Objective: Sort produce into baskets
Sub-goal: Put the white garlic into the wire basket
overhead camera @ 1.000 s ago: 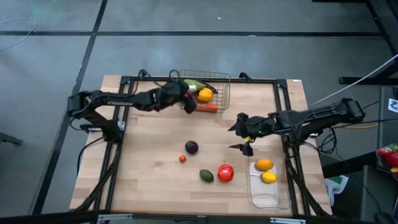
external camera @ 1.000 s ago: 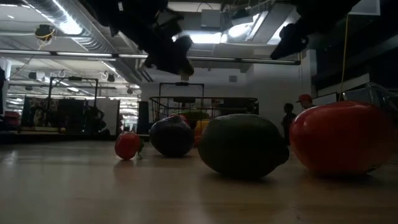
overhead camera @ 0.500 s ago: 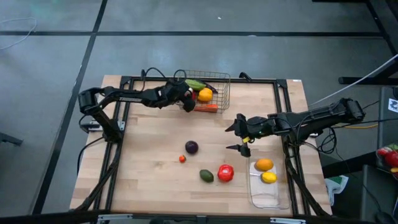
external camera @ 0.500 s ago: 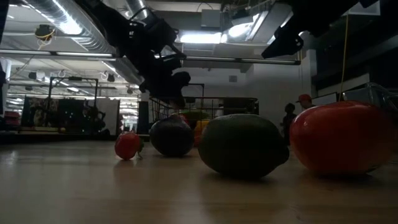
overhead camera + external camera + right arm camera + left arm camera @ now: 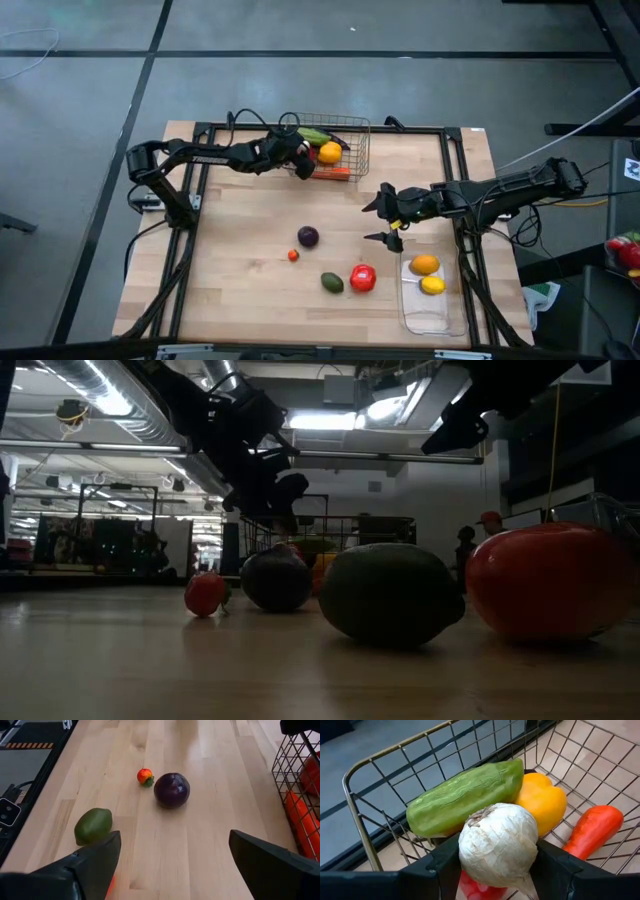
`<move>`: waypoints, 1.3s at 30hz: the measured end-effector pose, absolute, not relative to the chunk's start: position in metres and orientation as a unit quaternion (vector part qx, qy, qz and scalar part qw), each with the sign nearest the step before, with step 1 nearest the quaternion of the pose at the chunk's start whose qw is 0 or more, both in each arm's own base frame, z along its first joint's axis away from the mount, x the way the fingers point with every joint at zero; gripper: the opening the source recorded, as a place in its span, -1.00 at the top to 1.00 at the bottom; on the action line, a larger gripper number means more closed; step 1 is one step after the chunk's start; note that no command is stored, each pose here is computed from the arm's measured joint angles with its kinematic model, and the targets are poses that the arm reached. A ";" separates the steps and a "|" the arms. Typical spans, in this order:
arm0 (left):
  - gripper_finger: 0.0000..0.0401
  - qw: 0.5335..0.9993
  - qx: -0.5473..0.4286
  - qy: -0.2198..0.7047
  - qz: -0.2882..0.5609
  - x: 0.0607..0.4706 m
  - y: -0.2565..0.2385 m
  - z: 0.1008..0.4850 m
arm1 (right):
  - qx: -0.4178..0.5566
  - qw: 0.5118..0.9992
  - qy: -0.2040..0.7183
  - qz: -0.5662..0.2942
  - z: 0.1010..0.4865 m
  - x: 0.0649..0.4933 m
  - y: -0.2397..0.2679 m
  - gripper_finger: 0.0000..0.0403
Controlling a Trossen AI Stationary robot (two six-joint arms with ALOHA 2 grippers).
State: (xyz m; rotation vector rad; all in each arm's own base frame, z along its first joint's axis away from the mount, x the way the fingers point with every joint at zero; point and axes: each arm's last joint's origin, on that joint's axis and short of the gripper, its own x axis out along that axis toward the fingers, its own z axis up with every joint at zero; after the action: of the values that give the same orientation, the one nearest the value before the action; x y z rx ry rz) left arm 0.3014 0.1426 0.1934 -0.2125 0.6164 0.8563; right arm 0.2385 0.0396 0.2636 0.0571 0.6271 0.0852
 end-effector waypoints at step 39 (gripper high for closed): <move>0.02 0.874 -0.079 0.316 0.360 0.303 0.140 0.192 | 0.028 0.950 0.308 0.042 0.264 0.238 0.040 -0.82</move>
State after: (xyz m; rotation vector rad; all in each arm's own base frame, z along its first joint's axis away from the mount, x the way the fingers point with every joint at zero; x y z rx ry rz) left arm 0.3026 0.1403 0.1923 -0.1658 0.6594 0.7522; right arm 0.2385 0.0396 0.2636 0.0567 0.6275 0.0852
